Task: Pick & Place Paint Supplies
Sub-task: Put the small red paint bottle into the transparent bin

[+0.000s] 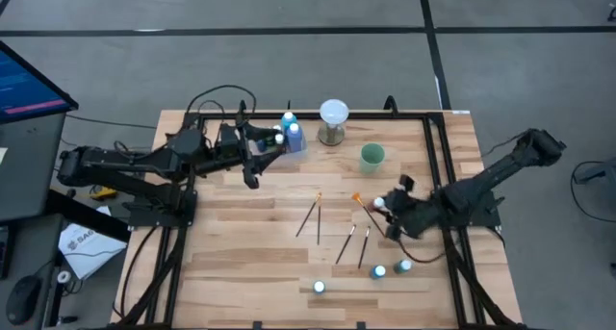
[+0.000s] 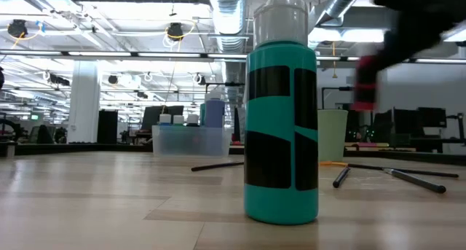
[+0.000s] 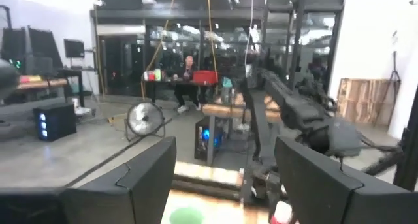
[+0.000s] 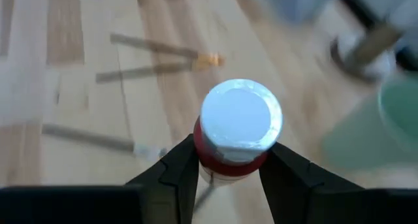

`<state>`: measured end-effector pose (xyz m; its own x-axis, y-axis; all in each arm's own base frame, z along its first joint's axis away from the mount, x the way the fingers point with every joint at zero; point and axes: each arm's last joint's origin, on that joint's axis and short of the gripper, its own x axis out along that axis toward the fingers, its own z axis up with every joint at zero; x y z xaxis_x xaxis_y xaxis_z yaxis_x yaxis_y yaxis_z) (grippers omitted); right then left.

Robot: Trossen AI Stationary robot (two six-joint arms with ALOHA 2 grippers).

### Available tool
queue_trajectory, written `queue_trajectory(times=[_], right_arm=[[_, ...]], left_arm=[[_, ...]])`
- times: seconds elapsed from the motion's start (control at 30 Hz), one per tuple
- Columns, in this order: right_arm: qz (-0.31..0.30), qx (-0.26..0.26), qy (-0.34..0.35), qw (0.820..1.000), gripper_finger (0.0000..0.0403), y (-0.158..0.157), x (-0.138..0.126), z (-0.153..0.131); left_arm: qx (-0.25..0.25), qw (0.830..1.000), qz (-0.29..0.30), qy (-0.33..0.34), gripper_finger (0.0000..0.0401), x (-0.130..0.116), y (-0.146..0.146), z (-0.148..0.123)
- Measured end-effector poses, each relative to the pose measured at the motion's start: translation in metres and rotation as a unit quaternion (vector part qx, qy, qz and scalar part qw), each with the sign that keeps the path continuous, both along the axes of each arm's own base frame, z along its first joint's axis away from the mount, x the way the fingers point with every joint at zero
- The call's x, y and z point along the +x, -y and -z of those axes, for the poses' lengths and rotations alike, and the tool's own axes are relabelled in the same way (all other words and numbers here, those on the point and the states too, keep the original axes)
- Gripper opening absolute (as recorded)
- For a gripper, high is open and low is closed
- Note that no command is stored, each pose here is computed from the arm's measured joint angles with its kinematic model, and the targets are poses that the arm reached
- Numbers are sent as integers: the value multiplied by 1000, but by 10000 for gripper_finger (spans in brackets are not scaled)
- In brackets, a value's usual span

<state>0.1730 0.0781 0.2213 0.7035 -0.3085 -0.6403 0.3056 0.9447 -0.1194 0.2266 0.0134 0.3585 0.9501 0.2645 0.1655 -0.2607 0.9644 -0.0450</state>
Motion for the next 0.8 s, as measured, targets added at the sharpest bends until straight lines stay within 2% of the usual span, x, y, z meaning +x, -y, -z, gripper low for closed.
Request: queue_trajectory(times=[0.23,0.43,0.6,0.8], right_arm=[[-42,-18,58,997,135,47,54,-7],[-64,-22,101,993,136,85,92,6],[-70,-27,67,995,138,105,128,21],[-99,-35,47,993,138,115,172,28]], left_arm=[[-1,1000,-20,-23,257,-20,-8,-4],[-2,999,-27,-27,257,-33,-9,-8],[-3,998,-26,-50,257,-42,-9,-6],[-3,998,-26,-59,257,-44,-8,-5]])
